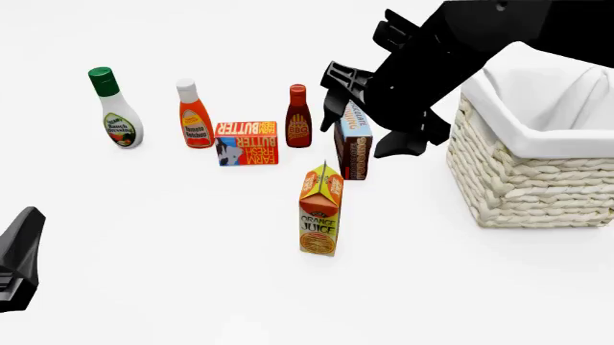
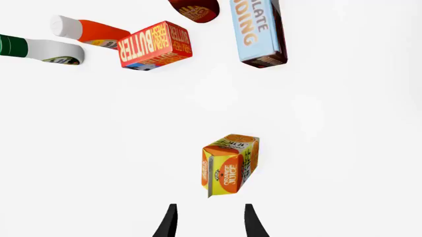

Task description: Pick the orange juice and place it in the basket.

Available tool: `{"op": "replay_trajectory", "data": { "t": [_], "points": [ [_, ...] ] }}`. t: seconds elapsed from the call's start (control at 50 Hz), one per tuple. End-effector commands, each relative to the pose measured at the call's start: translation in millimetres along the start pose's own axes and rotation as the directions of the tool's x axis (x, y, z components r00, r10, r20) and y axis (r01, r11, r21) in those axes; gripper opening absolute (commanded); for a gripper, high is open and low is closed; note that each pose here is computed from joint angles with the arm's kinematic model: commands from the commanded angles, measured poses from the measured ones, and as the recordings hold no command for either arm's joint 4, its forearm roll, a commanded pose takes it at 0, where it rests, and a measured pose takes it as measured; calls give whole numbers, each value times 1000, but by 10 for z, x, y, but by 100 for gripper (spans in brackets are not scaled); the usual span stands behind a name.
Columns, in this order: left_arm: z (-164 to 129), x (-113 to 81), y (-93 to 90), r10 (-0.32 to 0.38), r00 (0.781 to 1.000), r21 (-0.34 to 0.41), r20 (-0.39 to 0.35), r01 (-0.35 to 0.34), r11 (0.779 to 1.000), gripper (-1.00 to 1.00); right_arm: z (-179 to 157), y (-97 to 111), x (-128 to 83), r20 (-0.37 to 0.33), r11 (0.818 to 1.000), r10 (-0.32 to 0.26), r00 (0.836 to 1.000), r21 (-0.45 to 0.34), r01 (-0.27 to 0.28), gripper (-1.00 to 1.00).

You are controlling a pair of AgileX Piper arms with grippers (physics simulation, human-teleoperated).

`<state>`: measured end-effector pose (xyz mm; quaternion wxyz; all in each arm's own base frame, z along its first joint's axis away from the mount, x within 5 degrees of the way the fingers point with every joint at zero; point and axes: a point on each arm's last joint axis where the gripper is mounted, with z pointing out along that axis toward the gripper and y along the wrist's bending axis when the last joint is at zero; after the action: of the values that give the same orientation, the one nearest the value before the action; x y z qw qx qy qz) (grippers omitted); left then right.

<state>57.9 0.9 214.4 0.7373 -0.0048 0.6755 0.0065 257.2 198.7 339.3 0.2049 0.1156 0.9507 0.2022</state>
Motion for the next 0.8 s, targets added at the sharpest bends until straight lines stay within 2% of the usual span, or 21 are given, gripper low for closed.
{"op": "replay_trajectory", "data": {
  "t": [0.02, 0.36, 0.42, 0.66, 0.72, 0.8],
  "points": [
    [0, 0, 0, 0, 1000, 0, 0, 0, 1000, 100, 7, 92, -72, -34, 999, -6, 999, 42, 7, 100],
    [0, 0, 0, 0, 1000, 0, 0, 0, 1000, 100, 174, 186, -215, -80, 994, -17, 997, 106, 26, 100],
    [0, 0, 0, 0, 1000, 0, 0, 0, 1000, 100, 180, 235, -183, -82, 995, -17, 997, 98, 25, 100],
    [0, 0, 0, 0, 1000, 0, 0, 0, 1000, 100, 262, 209, -269, -107, 989, -15, 994, 143, 30, 100],
    [0, 0, 0, 0, 1000, 0, 0, 0, 1000, 100, 252, 246, -313, -110, 989, -26, 994, 144, 41, 100],
    [0, 0, 0, 0, 1000, 0, 0, 0, 1000, 100, 263, 323, -272, -119, 989, -28, 993, 141, 45, 100]
  ]
}}
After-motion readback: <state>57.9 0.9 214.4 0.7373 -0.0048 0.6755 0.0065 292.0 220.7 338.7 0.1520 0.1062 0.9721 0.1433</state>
